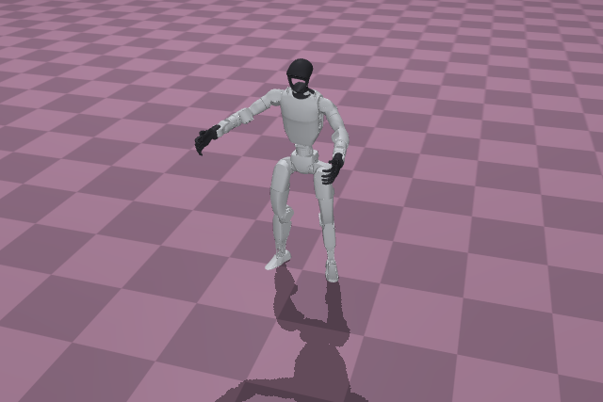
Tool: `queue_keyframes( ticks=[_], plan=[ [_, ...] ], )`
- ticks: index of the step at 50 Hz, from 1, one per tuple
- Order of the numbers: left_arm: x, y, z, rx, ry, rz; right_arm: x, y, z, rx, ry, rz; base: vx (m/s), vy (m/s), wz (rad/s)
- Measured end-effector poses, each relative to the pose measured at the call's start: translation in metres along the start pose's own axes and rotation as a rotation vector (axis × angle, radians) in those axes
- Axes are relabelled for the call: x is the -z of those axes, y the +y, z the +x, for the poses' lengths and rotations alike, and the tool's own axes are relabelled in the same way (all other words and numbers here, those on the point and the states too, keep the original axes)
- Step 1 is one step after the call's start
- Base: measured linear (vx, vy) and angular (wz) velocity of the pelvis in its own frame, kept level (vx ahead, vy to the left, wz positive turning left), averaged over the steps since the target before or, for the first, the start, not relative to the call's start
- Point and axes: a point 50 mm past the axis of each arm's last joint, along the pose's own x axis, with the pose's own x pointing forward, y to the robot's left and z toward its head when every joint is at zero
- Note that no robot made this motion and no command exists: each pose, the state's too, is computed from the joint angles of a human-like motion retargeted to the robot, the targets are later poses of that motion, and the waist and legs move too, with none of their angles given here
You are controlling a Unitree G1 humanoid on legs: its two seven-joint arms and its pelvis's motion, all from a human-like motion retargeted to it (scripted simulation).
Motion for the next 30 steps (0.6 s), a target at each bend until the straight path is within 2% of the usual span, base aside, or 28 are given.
queue_keyframes(
  ticks=[4,7,11,17,21,25,27,30],
  plan=[
    [-0.008,-0.017,-0.005,-0.081,-0.050,0.137,-0.005,0.002,-0.008,0.129,-0.077,-0.127,0.08,0.04,0.11],
    [-0.013,-0.048,-0.012,-0.089,-0.135,0.212,0.000,0.022,-0.020,0.193,-0.189,-0.235,0.08,0.03,0.11],
    [-0.017,-0.102,-0.025,-0.033,-0.264,0.236,0.013,0.071,-0.045,0.118,-0.321,-0.242,0.08,0.02,0.10],
    [-0.013,-0.187,-0.048,0.170,-0.386,0.219,0.028,0.145,-0.083,-0.056,-0.407,-0.079,0.03,0.01,0.03],
    [0.000,-0.229,-0.061,0.267,-0.383,0.194,0.032,0.186,-0.101,-0.158,-0.423,0.005,0.00,0.00,0.00],
    [0.008,-0.243,-0.068,0.283,-0.364,0.149,0.034,0.210,-0.112,-0.225,-0.418,0.064,0.00,0.00,0.00],
    [0.008,-0.240,-0.070,0.289,-0.384,0.144,0.030,0.217,-0.118,-0.299,-0.428,0.114,0.00,0.00,-0.19],
    [0.000,-0.223,-0.069,0.236,-0.436,0.150,0.025,0.211,-0.119,-0.282,-0.453,0.130,0.00,-0.01,-0.21]
  ],
)
